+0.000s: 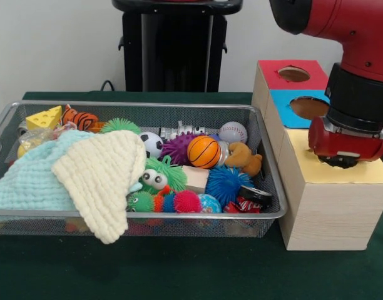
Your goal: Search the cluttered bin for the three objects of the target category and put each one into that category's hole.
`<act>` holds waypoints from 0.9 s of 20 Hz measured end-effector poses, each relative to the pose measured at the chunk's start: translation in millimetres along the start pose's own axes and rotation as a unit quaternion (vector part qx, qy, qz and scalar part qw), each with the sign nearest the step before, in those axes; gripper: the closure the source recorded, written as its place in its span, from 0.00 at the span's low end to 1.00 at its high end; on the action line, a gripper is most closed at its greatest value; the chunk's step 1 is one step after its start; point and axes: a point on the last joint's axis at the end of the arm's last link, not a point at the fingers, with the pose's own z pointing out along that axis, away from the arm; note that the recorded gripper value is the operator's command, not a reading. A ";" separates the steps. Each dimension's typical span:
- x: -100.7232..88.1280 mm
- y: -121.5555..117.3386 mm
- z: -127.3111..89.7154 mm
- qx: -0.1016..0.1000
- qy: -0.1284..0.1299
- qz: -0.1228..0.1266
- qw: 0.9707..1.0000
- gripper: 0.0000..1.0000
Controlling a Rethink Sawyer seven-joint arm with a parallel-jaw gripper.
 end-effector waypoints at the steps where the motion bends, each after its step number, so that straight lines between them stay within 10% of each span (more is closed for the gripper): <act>1: -0.4 -0.9 0.5 -0.002 0.001 0.002 1.000 1.00; 18: -1.3 -11.0 4.7 -0.026 0.012 0.025 0.999 1.00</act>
